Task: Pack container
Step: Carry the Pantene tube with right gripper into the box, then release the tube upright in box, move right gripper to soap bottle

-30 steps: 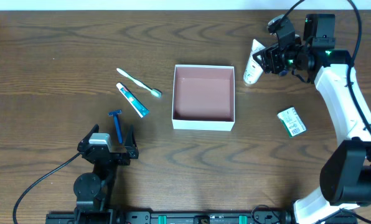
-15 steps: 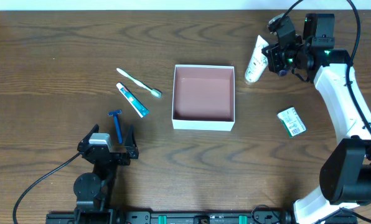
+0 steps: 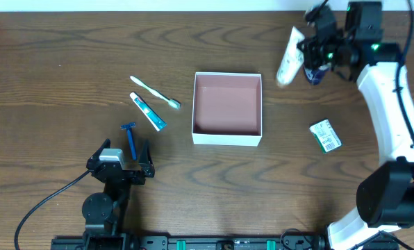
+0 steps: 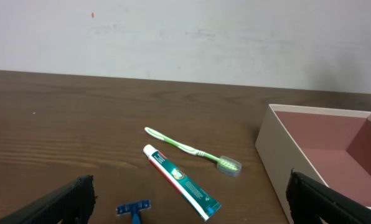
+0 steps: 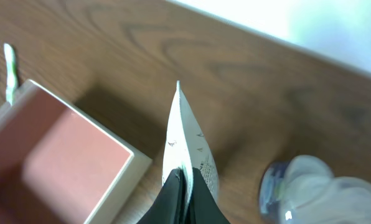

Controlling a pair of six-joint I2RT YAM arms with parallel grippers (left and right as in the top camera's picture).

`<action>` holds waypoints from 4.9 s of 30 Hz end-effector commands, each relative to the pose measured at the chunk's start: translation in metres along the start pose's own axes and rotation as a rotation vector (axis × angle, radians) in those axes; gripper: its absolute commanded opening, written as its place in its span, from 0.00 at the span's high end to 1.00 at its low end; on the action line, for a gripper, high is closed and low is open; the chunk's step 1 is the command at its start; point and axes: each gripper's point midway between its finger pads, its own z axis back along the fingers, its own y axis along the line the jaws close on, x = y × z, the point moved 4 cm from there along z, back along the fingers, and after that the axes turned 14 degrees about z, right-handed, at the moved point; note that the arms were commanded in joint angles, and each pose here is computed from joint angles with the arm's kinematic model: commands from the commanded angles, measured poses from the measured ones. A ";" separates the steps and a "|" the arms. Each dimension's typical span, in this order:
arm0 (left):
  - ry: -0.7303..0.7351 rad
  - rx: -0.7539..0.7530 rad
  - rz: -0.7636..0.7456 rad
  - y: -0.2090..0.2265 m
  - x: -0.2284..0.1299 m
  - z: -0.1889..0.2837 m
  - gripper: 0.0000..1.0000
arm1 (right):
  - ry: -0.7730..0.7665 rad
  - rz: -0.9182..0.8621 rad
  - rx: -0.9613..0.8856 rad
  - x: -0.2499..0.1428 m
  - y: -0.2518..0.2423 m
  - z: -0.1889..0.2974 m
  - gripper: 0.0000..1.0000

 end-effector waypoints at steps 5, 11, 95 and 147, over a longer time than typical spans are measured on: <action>0.054 0.001 -0.009 0.003 -0.014 -0.001 0.02 | -0.170 0.125 0.011 0.087 0.027 0.059 0.99; 0.054 0.001 -0.009 0.003 -0.014 -0.001 0.02 | -0.215 0.213 0.087 0.120 0.078 0.066 0.99; 0.054 0.001 -0.009 0.003 -0.014 -0.001 0.02 | 0.094 -0.245 -0.085 0.089 0.219 -0.113 0.62; 0.054 0.001 -0.009 0.003 -0.014 -0.001 0.02 | 0.244 -0.810 -0.409 -0.064 -0.111 -0.022 0.12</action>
